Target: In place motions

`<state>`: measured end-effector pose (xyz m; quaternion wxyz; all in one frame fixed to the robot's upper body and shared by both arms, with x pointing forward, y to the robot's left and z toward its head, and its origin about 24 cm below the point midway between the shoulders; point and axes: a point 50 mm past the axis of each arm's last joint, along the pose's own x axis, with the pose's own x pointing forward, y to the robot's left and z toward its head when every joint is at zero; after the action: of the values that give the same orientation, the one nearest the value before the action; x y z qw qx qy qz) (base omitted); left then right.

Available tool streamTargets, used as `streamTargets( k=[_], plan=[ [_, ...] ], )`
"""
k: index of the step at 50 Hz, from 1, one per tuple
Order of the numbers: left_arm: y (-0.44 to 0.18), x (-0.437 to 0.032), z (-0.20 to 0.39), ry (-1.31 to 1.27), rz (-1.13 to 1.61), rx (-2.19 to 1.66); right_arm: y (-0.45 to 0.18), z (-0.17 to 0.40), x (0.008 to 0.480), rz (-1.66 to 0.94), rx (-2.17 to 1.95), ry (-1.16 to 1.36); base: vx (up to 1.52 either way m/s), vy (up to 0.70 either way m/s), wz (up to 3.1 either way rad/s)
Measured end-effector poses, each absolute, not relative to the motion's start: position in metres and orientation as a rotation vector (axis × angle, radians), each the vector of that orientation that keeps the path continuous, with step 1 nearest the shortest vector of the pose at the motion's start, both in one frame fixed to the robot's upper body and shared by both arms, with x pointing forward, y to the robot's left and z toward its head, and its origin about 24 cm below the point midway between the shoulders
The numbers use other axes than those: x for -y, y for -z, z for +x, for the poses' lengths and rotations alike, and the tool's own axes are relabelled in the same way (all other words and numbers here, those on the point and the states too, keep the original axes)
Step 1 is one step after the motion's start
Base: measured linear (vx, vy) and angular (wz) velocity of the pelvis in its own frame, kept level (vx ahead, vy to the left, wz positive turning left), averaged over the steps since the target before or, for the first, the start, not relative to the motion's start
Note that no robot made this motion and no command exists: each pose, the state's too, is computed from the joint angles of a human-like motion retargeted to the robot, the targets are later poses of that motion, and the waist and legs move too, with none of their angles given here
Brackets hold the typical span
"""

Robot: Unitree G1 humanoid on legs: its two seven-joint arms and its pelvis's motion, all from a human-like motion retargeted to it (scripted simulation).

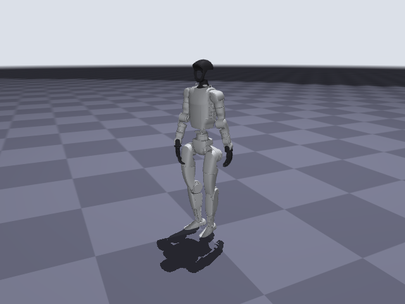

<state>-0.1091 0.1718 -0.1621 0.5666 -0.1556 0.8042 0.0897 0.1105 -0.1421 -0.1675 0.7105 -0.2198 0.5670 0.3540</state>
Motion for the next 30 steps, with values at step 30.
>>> streamTargets(
  k=[30],
  plan=[
    [0.153,-0.205,0.148,-0.036,-0.097,-1.174,0.165,-0.060,0.222,-0.394,-1.911,-0.519,0.00,0.00,0.00]
  ],
)
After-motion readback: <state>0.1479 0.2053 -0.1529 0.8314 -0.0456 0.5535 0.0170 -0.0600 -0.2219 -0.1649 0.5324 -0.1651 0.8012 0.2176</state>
